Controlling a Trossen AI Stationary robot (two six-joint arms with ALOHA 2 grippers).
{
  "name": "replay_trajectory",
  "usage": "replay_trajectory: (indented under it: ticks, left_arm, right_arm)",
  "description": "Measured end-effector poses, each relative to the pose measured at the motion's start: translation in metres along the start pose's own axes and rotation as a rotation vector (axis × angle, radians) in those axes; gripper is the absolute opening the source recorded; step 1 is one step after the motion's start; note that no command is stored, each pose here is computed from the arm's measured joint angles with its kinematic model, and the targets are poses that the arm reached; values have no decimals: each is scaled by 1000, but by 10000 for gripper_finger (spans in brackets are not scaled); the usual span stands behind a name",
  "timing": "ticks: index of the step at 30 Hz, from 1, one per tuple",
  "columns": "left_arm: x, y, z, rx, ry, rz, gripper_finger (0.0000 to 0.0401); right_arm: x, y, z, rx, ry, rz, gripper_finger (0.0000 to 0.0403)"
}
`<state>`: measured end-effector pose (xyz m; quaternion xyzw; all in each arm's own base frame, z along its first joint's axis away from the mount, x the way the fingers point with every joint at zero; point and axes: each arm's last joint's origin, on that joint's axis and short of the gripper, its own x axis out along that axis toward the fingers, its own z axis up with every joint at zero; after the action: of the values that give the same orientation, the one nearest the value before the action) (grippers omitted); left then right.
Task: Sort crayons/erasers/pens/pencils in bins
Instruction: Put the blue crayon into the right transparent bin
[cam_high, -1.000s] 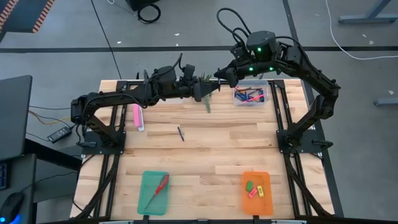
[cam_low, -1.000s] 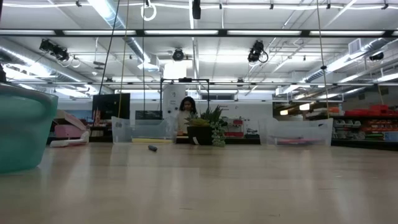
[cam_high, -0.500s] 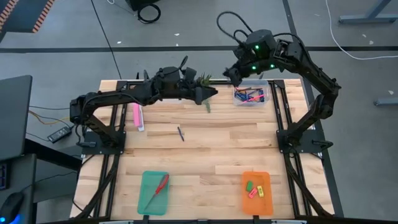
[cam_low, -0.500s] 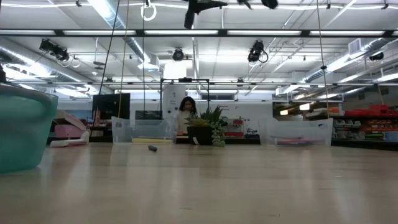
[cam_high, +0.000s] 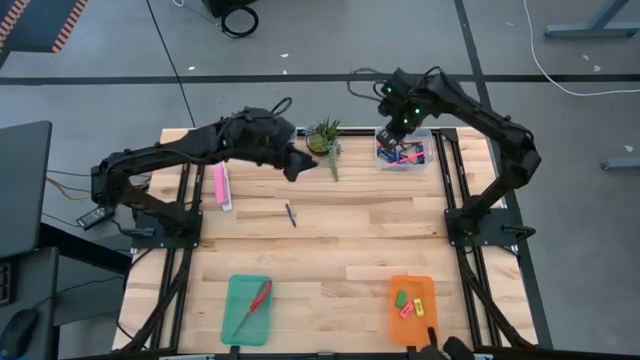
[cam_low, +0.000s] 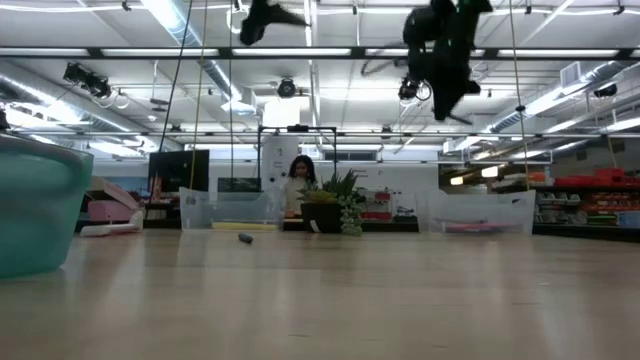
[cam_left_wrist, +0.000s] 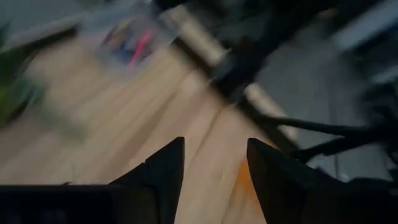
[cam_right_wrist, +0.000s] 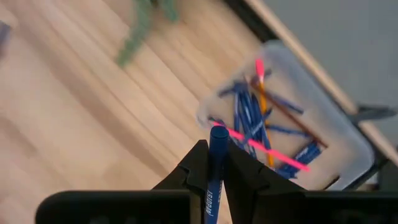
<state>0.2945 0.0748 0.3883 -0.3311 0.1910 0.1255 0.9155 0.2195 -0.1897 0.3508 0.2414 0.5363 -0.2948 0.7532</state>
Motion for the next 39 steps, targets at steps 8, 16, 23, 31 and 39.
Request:
replay_trajectory:
  ticks: [8,16,23,31,39]
  left_arm:
    - [-4,24,-32,-245,210,401,178]
    - [13,33,-45,-398,250,553,188]
    - [37,39,-57,-451,302,625,189]
    - [57,43,-73,-506,362,702,190]
    - [90,52,-94,-660,421,794,190]
  right_arm:
    - [61,-34,-18,72,106,-33,42]
    - [65,-50,-13,38,26,-93,42]
    - [64,-60,-10,9,-6,-117,47]
    - [63,-73,-11,35,-7,-130,96]
    - [62,-71,-13,58,-2,-97,131]
